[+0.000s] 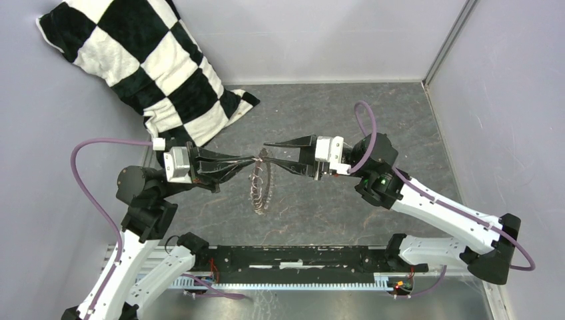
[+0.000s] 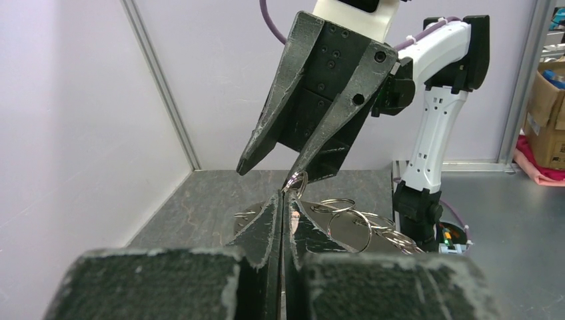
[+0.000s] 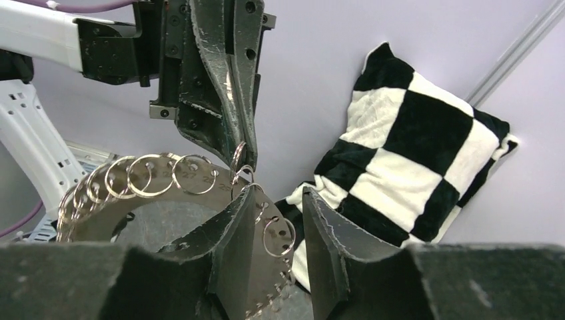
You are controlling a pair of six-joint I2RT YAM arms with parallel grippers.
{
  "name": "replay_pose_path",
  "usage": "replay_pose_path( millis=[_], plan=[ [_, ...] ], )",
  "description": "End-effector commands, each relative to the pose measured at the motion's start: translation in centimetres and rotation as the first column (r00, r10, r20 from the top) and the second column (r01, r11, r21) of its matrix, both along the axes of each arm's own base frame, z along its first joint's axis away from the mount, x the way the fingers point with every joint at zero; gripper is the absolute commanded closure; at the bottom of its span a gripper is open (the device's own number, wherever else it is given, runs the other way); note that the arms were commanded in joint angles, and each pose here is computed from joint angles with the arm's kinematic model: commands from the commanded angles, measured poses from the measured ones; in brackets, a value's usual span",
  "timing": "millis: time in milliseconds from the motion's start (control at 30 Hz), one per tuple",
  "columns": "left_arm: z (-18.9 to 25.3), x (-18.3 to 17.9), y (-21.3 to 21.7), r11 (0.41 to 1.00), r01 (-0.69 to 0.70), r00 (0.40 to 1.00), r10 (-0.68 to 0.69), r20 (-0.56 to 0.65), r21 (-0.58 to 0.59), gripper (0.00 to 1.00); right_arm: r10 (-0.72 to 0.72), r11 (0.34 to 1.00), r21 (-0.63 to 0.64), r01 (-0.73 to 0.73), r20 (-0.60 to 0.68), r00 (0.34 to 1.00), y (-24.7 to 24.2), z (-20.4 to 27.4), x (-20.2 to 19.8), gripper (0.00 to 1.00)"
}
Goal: Put the keys on the keyring
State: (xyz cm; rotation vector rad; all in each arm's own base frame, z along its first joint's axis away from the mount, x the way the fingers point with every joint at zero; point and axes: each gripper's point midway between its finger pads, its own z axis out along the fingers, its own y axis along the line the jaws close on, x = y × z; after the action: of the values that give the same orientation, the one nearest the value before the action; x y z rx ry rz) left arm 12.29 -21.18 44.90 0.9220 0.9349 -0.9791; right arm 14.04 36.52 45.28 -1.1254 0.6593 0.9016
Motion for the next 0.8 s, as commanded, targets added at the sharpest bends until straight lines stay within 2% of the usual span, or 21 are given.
replay_pose_path(
  millis=[0,167,300,367,533,767],
  plan=[
    [1.9,-0.3,0.3,0.999,-0.001,1.0,0.002,0.017,-0.052,0.98,0.068,0.997,0.019,-0.069,0.048,0.996,-0.8,0.8,-2.0,0.61],
    [1.8,-0.3,0.2,0.999,0.001,1.0,-0.001,0.012,-0.048,0.98,0.056,0.998,-0.01,-0.055,0.058,0.997,-1.4,0.2,-1.8,0.57],
    [1.8,-0.3,0.2,0.999,0.005,1.0,-0.005,0.011,-0.046,0.98,0.086,0.995,-0.059,-0.082,0.056,0.995,-1.5,-1.2,-2.2,0.38],
    [1.8,-0.3,0.1,0.999,0.009,1.0,-0.009,0.012,-0.044,0.98,0.107,0.993,-0.059,-0.105,0.04,0.993,-1.4,-1.3,-2.5,0.35],
    [1.7,-0.6,-0.1,0.999,0.031,0.999,-0.031,0.017,-0.03,0.98,0.083,0.996,0.011,-0.083,-0.015,0.996,-1.0,-0.1,-1.7,0.38],
    [1.0,-2.2,-0.4,0.993,0.114,0.991,-0.115,0.064,0.024,0.98,-0.108,0.992,0.063,0.114,-0.087,0.99,-1.8,0.5,1.9,0.57]
  ],
)
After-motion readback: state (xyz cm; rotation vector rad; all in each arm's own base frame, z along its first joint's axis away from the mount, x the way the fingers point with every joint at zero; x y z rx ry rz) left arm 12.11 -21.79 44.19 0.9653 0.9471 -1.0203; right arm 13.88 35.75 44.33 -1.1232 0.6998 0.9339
